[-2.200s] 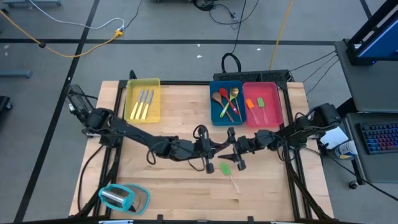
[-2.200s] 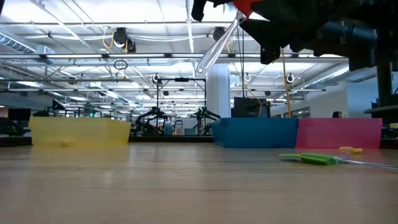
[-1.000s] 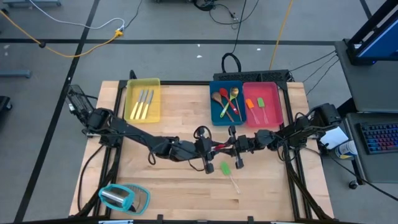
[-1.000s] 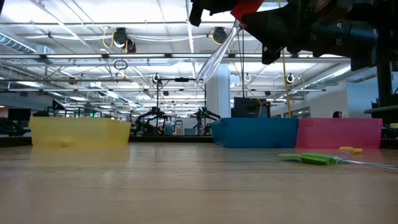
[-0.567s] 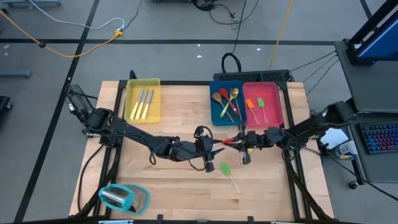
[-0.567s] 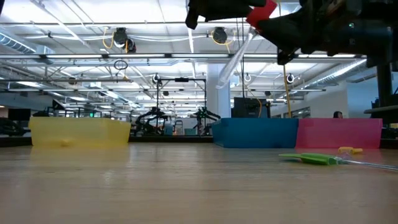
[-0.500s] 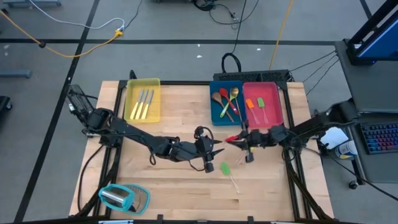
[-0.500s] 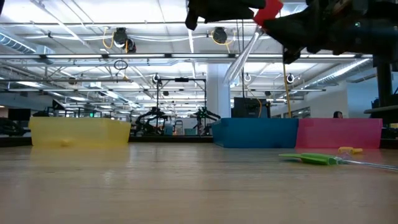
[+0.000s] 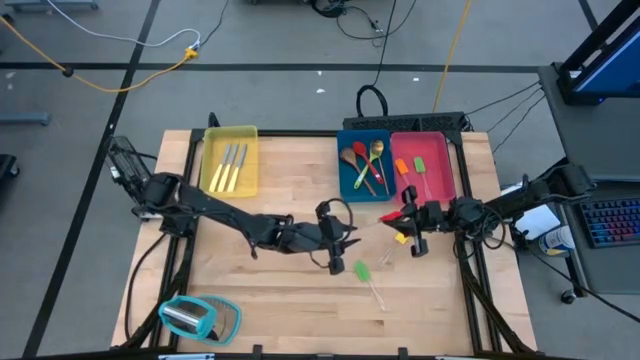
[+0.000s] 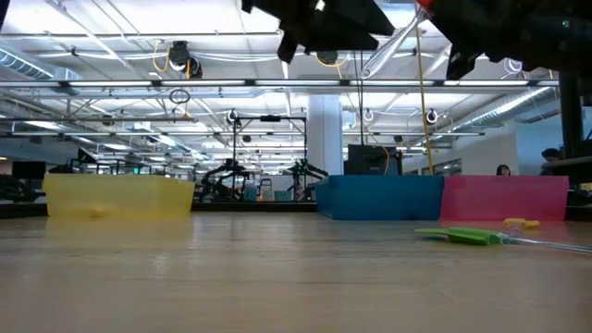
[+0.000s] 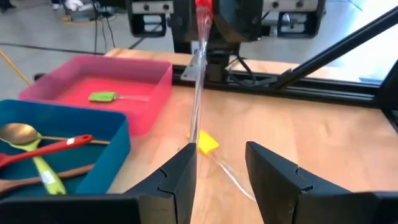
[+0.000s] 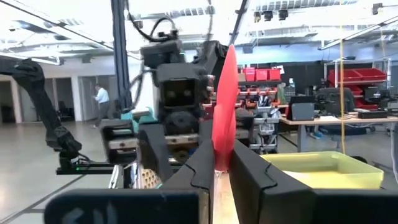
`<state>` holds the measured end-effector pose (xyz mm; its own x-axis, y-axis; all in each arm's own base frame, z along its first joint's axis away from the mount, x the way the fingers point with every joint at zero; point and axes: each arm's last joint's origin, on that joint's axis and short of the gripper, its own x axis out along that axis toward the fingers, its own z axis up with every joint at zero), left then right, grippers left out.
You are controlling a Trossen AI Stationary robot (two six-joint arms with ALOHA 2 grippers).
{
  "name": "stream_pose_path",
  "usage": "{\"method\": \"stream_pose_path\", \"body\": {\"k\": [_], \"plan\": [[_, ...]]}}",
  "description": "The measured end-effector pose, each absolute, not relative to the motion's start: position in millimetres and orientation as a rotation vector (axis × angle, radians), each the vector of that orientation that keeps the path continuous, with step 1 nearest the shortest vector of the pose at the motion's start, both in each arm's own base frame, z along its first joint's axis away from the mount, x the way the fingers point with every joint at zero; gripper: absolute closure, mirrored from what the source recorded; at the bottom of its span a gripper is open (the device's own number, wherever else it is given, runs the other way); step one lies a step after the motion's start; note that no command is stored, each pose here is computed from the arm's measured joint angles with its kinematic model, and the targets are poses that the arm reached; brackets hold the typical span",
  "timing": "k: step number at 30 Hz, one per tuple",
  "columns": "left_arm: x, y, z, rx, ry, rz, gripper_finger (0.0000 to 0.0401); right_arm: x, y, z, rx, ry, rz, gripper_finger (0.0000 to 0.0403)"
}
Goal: Pick & Place Kitchen Items
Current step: Put the red spatula into the pink bin
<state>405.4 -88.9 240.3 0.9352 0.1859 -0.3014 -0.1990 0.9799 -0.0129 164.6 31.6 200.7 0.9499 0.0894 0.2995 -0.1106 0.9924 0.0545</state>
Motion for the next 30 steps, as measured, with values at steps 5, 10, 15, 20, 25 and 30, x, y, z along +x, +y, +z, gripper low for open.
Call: {"method": "stream_pose_path", "body": {"k": [5,10,15,20,25,30], "plan": [[417,-80,225,-0.061,0.298,0.163,0.0256,165,32,200,0.109,-0.292,0.109,0.0383],[420,-73,219,-0.06,0.309,0.183,0.0256,165,32,200,0.116,-0.289,0.12,0.0383],[420,-74,218,-0.016,0.317,0.179,0.0256,165,32,198,0.145,-0.273,0.122,0.0383],[419,-76,218,0.013,0.324,0.167,0.0256,165,32,198,0.154,-0.268,0.122,0.0383],[421,-73,218,-0.014,0.326,0.114,0.0256,165,32,200,0.158,-0.292,0.12,0.0383],[423,-69,221,-0.025,0.294,0.096,0.0284,164,30,202,0.16,-0.314,0.088,0.0383]]}}
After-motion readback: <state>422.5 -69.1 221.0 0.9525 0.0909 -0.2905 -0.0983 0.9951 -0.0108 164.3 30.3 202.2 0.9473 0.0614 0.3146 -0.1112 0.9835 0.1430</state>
